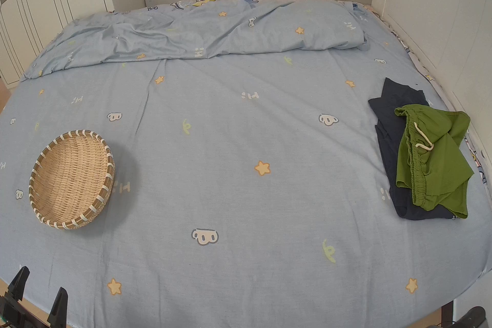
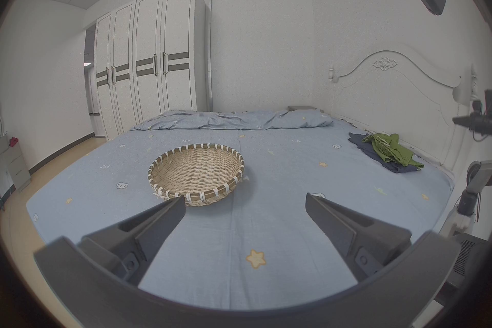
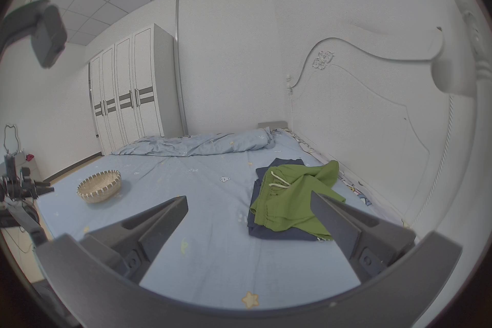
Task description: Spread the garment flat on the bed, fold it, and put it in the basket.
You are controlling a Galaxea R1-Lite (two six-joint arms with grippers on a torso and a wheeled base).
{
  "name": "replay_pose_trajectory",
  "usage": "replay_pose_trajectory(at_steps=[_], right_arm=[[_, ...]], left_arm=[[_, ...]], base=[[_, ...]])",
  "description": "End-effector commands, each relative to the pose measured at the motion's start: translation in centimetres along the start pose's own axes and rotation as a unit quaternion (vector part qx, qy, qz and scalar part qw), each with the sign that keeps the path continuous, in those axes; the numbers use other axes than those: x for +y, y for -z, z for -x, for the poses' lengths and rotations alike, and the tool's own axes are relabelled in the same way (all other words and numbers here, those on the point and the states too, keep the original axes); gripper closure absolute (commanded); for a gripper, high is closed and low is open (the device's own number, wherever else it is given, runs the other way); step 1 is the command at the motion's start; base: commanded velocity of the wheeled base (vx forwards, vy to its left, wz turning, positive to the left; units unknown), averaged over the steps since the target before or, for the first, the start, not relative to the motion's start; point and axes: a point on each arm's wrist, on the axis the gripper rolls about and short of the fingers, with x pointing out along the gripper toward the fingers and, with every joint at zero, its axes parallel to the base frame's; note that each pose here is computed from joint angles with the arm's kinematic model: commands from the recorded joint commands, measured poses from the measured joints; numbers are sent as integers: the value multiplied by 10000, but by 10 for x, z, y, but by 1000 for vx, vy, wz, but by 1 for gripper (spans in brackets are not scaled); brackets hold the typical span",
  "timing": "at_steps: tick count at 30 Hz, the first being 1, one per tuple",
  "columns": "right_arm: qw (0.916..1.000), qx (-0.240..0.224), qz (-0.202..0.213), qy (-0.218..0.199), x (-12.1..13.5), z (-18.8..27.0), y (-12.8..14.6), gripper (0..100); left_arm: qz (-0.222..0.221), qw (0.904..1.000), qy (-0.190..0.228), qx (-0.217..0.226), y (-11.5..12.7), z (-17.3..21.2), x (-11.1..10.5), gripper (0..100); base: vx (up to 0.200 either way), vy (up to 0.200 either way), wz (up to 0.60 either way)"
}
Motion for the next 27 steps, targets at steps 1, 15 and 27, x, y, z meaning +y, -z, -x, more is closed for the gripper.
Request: replay_pose_trajectory(at_steps=[1,15,27], right_arm=[[9844,1753,111,-72,1,-91,-81,0],[9451,3205,538,332,14,-271,-62,0],[9308,3357,919,1116,35,-379,-3,0]], left_arm=[[0,10000,4,-1,5,0,0,0],[0,10000,-4,-1,5,0,0,0],[0,10000,4,-1,5,0,0,0]], base=[[0,0,0],[0,0,0],[0,0,0]])
